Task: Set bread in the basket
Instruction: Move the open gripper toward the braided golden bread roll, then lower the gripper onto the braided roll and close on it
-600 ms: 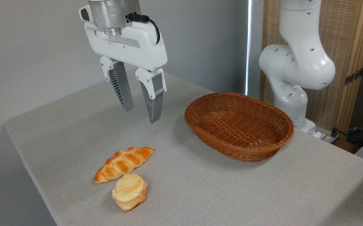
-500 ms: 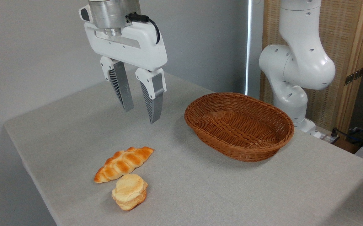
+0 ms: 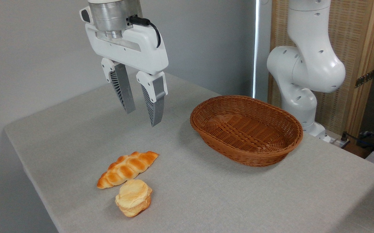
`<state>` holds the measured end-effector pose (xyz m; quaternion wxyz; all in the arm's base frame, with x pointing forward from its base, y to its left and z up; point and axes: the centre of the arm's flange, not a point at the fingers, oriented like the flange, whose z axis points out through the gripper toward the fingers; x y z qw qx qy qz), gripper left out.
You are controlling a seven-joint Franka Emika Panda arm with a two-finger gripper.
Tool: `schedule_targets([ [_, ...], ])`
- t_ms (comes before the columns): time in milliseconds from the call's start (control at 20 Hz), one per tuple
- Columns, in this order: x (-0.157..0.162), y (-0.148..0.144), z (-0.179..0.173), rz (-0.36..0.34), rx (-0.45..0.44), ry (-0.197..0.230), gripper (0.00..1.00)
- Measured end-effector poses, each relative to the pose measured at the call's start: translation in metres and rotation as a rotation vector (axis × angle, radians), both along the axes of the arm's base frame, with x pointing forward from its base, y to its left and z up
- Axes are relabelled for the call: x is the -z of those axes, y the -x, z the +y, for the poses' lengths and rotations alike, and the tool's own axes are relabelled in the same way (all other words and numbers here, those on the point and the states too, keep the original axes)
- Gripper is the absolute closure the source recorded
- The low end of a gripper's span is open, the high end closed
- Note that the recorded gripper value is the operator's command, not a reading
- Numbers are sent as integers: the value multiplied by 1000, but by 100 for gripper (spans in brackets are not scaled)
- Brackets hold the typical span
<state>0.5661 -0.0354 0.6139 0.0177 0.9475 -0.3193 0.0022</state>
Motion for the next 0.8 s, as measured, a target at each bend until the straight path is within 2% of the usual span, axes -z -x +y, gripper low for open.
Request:
schedule_targets([
  [200,3,-3,-2,-21,2,2,0],
  [350,27,-10,-17,-48,24,8,0],
  [550,66,-10,-55,-64,80,24,0],
  [800,109,-10,-76,-103,51,105,0],
])
